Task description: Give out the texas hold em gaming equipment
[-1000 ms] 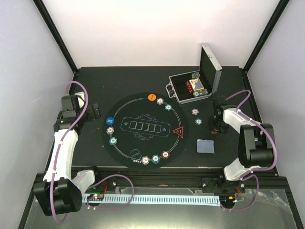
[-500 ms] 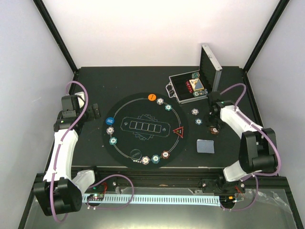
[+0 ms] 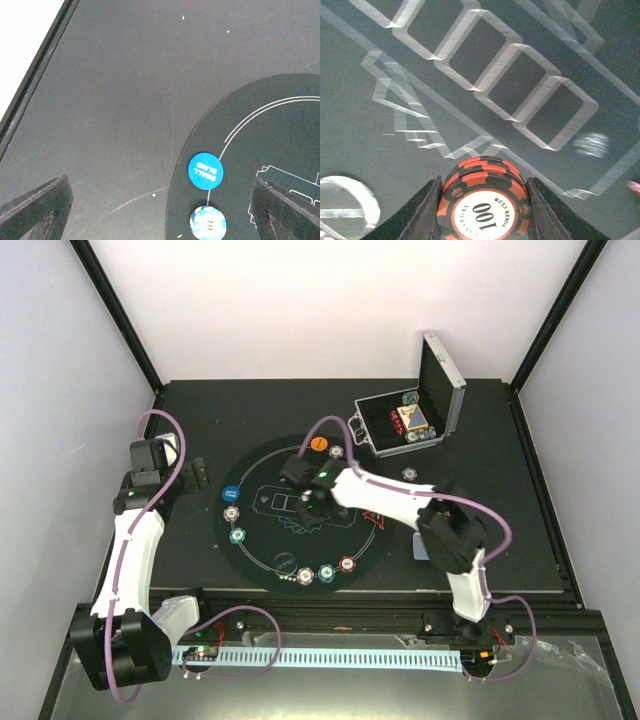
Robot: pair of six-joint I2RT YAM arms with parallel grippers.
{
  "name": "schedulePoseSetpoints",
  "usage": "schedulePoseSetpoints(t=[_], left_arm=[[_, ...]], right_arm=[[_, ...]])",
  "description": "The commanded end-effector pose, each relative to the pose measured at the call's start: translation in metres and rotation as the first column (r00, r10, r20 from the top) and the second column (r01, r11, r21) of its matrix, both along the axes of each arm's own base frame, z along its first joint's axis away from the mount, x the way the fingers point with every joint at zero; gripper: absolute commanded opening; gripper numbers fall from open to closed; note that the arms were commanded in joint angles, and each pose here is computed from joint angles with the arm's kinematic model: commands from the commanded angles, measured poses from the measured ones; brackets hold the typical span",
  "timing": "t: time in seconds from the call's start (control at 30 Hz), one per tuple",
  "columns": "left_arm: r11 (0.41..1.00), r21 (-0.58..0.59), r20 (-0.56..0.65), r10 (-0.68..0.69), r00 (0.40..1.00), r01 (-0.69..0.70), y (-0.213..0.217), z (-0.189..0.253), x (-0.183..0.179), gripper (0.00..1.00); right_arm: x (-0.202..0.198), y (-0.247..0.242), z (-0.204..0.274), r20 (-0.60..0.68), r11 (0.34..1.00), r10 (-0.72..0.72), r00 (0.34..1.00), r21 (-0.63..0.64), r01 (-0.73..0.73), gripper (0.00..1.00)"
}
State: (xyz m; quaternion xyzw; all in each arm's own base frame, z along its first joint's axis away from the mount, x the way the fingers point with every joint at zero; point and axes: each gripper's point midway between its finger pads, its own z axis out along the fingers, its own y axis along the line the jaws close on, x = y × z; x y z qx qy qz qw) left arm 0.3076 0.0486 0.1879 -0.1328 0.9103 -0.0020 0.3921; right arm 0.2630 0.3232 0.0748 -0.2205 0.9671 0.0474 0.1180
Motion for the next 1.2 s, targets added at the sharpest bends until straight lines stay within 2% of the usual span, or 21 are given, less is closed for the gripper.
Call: schedulePoseSetpoints(t=[0.0,0.17,0.4,0.67,0.93,1.17], left_arm=[[1.000,0.023,0.017,0.007,1.000,-0.008,0.002,0.011,0.003,0.99],[1.000,0.024,0.016,0.010,1.000,-0.010,0.003,0.010,0.002,0.99],[0.999,0.030,0.020,0.013,1.000,-0.014,0.004,0.011,0.002,0.99],[1.000,0.027,0.018,0.012,1.000,-0.013,0.004,0.011,0.002,0.99],[0.999,0.029,0.021,0.013,1.000,-0.014,0.004,0.012,0.002,0.99],[1.000,0.026,0.019,0.008,1.000,-0.008,0.003,0.011,0.003,0.99]], right_arm=[[-0.031,0.068,0.000,-0.018,0.990,0.143,0.990,0.001,-0.143,0.39],[-0.055,0.128,-0.004,-0.010,0.961,0.278,0.960,-0.001,-0.278,0.39],[-0.074,0.167,-0.018,-0.026,0.935,0.355,0.934,0.009,-0.355,0.39],[-0.092,0.189,-0.037,-0.056,0.914,0.405,0.913,0.033,-0.404,0.40],[-0.089,0.201,-0.044,-0.046,0.912,0.410,0.911,0.051,-0.408,0.40],[-0.084,0.200,-0.059,-0.045,0.913,0.407,0.912,0.011,-0.407,0.41]])
